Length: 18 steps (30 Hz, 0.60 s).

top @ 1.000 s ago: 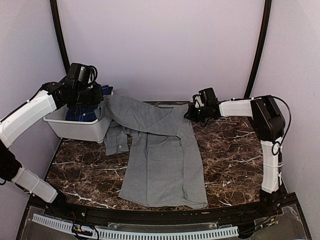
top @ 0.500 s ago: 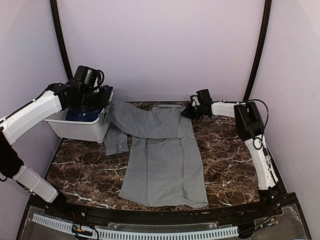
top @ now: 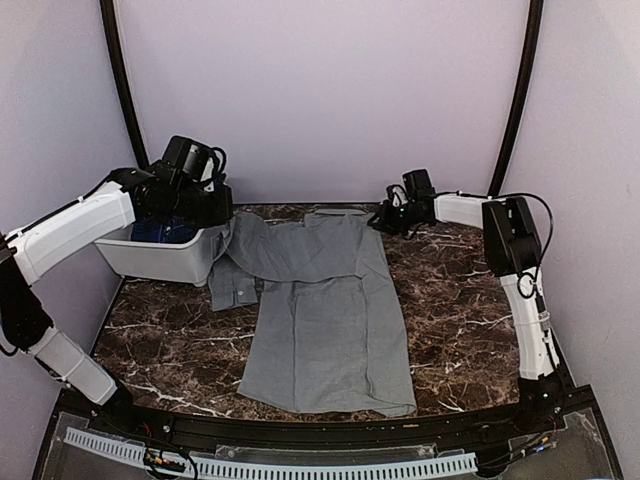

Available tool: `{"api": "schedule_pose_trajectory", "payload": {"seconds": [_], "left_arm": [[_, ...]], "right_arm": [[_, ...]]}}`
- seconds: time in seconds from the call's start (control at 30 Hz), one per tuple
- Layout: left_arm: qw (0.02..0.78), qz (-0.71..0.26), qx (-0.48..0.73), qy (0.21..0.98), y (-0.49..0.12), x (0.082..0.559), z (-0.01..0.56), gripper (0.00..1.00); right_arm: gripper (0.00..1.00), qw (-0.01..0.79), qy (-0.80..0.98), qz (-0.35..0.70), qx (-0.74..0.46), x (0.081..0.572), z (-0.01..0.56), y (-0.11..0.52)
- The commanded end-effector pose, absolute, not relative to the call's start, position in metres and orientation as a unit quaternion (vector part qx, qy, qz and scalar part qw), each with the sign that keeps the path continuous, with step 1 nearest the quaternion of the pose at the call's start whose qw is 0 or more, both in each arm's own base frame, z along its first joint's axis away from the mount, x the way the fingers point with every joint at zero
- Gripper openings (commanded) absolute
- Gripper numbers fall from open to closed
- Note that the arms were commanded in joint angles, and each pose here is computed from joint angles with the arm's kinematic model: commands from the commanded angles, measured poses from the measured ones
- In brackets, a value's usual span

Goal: Fold and stack the long sleeve shirts
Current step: Adjust the 1/3-folded tank top at the center of the board.

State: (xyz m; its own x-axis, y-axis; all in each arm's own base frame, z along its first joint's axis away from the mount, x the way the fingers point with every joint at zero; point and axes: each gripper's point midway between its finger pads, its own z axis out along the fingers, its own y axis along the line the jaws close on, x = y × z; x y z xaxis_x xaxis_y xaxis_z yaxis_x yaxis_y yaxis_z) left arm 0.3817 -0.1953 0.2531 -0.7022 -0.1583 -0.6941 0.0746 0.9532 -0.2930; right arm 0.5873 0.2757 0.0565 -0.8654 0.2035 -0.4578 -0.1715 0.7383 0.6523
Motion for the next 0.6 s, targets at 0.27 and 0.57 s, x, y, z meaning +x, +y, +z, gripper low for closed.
{"api": "schedule_pose_trajectory", "payload": {"seconds": [0.27, 0.57], "left_arm": [[0.399, -0.199, 0.0, 0.895, -0.224, 0.387, 0.274, 0.0], [0.38, -0.247, 0.061, 0.889, -0.269, 0.373, 0.274, 0.0]], "right_arm": [[0.2, 0.261, 0.866, 0.425, -0.035, 0.455, 0.116, 0.282], [0.16, 0.201, 0.892, 0.404, -0.018, 0.403, 0.041, 0.272]]}}
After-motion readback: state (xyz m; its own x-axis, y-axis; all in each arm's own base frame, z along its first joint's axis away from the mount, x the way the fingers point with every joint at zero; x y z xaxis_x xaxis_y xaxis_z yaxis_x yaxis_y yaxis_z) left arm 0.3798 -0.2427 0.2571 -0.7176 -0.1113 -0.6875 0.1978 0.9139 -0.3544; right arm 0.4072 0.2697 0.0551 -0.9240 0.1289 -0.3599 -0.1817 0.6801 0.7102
